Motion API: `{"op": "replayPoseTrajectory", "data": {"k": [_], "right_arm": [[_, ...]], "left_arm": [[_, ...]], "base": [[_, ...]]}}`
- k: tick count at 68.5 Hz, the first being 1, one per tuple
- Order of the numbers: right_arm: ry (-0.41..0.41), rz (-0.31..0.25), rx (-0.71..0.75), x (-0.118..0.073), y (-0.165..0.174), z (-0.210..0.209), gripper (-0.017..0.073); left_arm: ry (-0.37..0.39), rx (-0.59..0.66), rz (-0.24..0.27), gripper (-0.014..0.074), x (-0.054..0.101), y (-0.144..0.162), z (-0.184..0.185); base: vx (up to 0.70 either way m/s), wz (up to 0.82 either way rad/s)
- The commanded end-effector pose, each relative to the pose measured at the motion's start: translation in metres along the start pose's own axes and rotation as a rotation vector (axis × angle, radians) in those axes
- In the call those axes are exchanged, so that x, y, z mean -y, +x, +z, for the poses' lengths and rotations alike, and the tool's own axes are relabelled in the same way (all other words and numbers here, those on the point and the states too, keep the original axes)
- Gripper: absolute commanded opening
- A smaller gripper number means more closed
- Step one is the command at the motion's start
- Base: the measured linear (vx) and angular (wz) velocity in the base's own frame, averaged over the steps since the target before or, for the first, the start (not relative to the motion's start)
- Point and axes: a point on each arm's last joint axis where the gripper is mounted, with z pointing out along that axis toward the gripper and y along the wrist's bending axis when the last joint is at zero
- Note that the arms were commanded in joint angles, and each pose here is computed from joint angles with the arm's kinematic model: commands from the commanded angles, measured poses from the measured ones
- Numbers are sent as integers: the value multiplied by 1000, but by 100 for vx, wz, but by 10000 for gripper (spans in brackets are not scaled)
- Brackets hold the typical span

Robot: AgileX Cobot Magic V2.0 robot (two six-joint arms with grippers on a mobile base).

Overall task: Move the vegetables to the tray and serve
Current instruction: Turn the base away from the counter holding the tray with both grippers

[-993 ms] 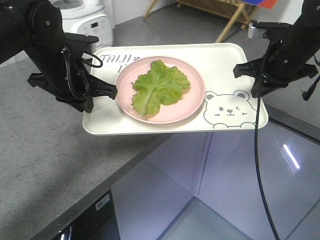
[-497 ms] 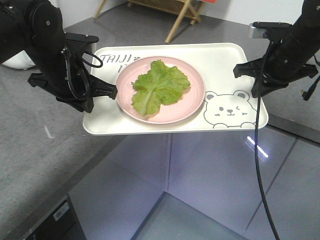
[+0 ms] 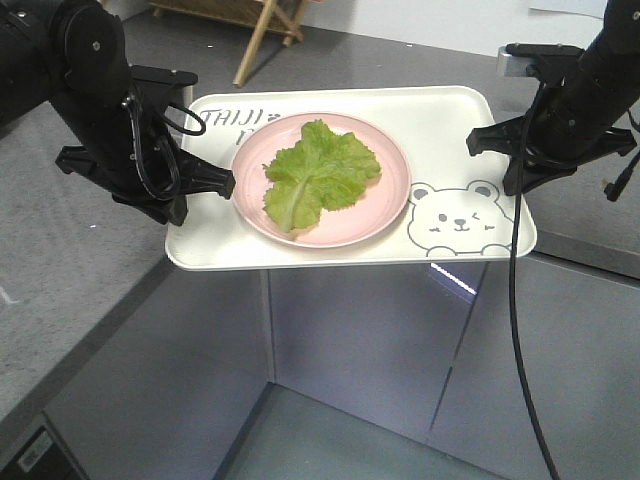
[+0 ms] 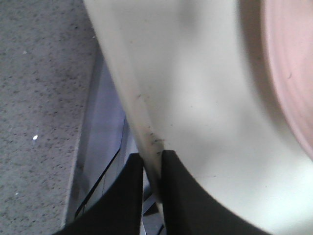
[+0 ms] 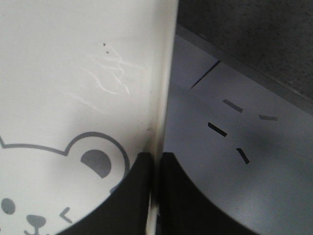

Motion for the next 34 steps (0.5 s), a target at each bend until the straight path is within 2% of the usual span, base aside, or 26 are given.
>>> {"op": "replayPoseTrajectory", "data": {"k": [1, 34], "right_arm": [[-50, -25, 76, -10, 1, -35, -6], [-50, -25, 76, -10, 1, -35, -6]], "left_arm": [[74, 121, 27, -6, 9, -1, -34], [74, 121, 27, -6, 9, -1, -34]], "base": [[-3, -31], [-4, -28]]}}
